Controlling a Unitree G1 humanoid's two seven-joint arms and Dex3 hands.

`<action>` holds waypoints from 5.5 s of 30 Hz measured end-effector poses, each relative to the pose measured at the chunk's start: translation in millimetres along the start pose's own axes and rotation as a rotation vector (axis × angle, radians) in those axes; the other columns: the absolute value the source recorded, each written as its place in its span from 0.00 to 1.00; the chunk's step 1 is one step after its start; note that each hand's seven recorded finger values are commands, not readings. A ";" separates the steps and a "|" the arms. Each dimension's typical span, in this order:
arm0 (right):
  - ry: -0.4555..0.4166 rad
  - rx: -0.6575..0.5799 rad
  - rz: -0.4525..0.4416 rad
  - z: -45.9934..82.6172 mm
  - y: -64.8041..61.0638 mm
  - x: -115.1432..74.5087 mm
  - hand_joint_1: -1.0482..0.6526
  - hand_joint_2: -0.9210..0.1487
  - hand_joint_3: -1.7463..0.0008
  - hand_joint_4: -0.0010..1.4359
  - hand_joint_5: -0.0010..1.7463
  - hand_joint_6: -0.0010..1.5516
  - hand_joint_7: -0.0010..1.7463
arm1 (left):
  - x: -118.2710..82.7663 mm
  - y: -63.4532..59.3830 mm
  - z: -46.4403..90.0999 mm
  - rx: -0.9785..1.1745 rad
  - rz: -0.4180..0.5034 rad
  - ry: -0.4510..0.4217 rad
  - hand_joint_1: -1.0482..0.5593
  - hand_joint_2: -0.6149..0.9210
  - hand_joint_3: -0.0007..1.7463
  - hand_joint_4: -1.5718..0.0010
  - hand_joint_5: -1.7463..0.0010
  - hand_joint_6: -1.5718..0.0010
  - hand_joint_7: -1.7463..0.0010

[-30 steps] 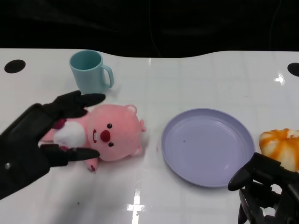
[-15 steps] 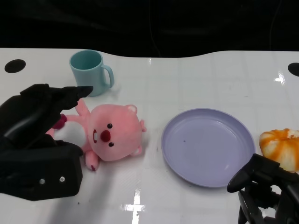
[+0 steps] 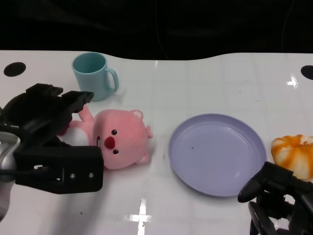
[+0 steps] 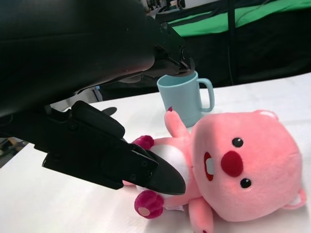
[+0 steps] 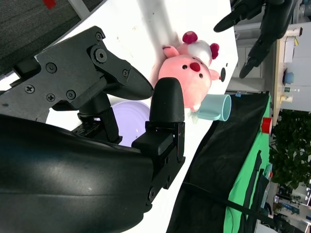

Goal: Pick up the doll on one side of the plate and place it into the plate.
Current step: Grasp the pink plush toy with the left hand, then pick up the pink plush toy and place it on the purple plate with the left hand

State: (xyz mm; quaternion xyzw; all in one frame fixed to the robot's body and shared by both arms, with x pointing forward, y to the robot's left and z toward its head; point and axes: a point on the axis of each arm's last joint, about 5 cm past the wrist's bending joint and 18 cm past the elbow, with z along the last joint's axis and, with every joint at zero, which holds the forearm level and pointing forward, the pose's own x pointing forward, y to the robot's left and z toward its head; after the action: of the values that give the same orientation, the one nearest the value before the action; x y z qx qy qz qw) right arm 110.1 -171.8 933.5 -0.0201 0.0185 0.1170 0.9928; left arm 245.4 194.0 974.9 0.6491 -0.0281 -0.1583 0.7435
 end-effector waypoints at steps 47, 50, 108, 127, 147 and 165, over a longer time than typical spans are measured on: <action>0.008 0.014 -0.001 1.9 1.1 -9.8 0.46 0.30 0.41 0.46 0.99 0.37 0.79 | 96.3 -59.0 8.8 0.111 -0.372 0.148 0.30 1.00 0.02 0.68 0.93 0.63 0.98; 0.007 0.012 -0.001 2.3 1.2 -10.2 0.46 0.30 0.41 0.47 0.99 0.37 0.79 | 97.1 -59.6 8.6 0.087 -0.367 0.144 0.35 1.00 0.01 0.56 0.92 0.57 0.98; 0.011 0.000 0.010 0.4 -1.0 -6.0 0.47 0.29 0.42 0.46 0.98 0.37 0.78 | 54.7 -47.7 29.9 -0.434 0.182 -0.084 0.57 0.71 0.67 0.40 0.00 0.52 0.00; 0.011 -0.007 0.015 1.3 1.2 -6.9 0.45 0.30 0.41 0.46 0.98 0.37 0.78 | 79.3 -37.2 109.9 -0.462 0.104 -0.288 0.53 0.66 0.73 0.38 0.00 0.50 0.00; 0.015 0.009 0.042 3.2 10.8 -7.1 0.45 0.30 0.42 0.46 0.98 0.38 0.77 | 97.8 -51.1 171.9 -0.399 -0.051 -0.321 0.50 0.77 0.57 0.42 0.00 0.58 0.04; 0.005 0.004 0.049 5.3 11.6 -7.1 0.45 0.31 0.41 0.46 0.98 0.38 0.78 | 100.4 -48.8 177.4 -0.184 -0.153 -0.318 0.13 1.00 0.22 0.99 0.83 0.90 1.00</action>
State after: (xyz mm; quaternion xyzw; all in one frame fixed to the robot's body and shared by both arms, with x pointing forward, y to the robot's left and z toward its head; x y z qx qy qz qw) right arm 100.7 -162.0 938.6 -0.0181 0.0215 0.1414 0.9896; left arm 287.0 -8.2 938.5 0.5456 -0.0810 -0.3168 0.7716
